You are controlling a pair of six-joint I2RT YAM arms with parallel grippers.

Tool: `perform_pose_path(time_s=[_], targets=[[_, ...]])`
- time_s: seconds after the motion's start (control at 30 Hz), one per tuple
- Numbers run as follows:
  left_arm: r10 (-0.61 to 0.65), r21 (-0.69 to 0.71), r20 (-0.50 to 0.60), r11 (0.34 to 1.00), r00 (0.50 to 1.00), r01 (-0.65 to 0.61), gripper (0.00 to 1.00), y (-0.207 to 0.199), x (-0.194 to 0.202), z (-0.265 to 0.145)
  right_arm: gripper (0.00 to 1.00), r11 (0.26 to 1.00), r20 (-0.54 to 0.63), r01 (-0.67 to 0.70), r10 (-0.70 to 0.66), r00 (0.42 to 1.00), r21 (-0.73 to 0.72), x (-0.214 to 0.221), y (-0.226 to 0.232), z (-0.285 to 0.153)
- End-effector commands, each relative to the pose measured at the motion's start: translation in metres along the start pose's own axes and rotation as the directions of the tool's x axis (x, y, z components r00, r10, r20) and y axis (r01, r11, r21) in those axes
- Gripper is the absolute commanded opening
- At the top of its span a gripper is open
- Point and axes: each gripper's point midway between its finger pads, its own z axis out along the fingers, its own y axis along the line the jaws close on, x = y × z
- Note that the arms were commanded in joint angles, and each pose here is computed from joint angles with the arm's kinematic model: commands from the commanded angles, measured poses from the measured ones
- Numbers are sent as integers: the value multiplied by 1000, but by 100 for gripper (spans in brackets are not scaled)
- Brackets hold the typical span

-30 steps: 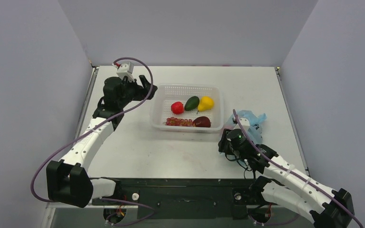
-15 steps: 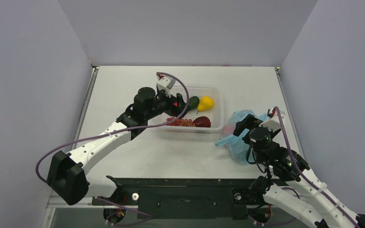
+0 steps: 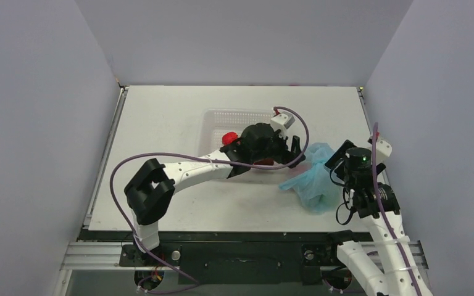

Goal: Take the fake fruits out of the plastic bag
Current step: Untie the plastic bag at the center of the board.

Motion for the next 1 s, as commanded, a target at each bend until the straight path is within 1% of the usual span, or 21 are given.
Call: perform_pose_path(time_s=[0.0, 0.1, 0.13, 0.23, 0.27, 0.3, 0.33, 0.43, 0.47, 0.57, 0.6, 0.73, 0.87, 0.9, 0.93, 0.97], targets=[[13, 58, 110, 998, 994, -20, 80, -44, -26, 1, 79, 983, -108, 30, -50, 993, -181, 7, 38, 9], [36, 83, 108, 996, 994, -45, 80, -62, -14, -7, 81, 984, -108, -7, -12, 994, -181, 0, 39, 12], [57, 95, 95, 993, 994, -66, 80, -70, -4, -9, 81, 983, -107, -8, -12, 994, -181, -2, 39, 13], [84, 86, 120, 992, 989, -95, 80, -83, 4, -12, 82, 984, -104, 3, -22, 994, -179, -8, 42, 14], [106, 99, 124, 988, 987, -119, 80, -92, 11, -12, 81, 983, -122, 10, -32, 992, -181, -5, 43, 16], [119, 73, 131, 989, 984, -129, 80, -90, 15, -10, 81, 984, -127, 6, -29, 991, -179, -6, 43, 17], [150, 79, 134, 984, 980, -162, 80, -99, 23, -10, 79, 982, -147, 2, -31, 989, -189, -3, 45, 19], [229, 14, 136, 972, 964, -233, 80, -103, 38, -3, 77, 980, -163, -14, -19, 987, -200, -6, 46, 22], [259, 13, 135, 965, 956, -263, 80, -111, 40, -3, 76, 981, -168, -16, -17, 986, -193, -6, 45, 24], [308, -68, 116, 951, 944, -301, 80, -107, 48, 6, 76, 975, -191, -13, -31, 981, -220, -6, 51, 26], [324, -105, 120, 944, 938, -312, 80, -107, 46, 6, 76, 977, -207, -26, -20, 978, -213, -6, 48, 30], [358, -177, 107, 925, 928, -337, 82, -106, 49, 13, 76, 968, -243, -33, -30, 970, -249, -8, 56, 32], [368, -216, 105, 915, 924, -340, 82, -106, 59, 27, 75, 970, -241, -32, -28, 970, -241, -14, 57, 35], [364, -220, 119, 917, 924, -333, 82, -109, 54, 30, 75, 971, -242, -26, -33, 970, -239, -15, 57, 37], [371, -240, 108, 910, 922, -338, 82, -104, 60, 35, 75, 970, -235, -23, -35, 971, -241, -19, 59, 36], [375, -246, 119, 908, 920, -338, 81, -107, 54, 37, 73, 972, -248, -16, -45, 968, -236, -17, 59, 39]])
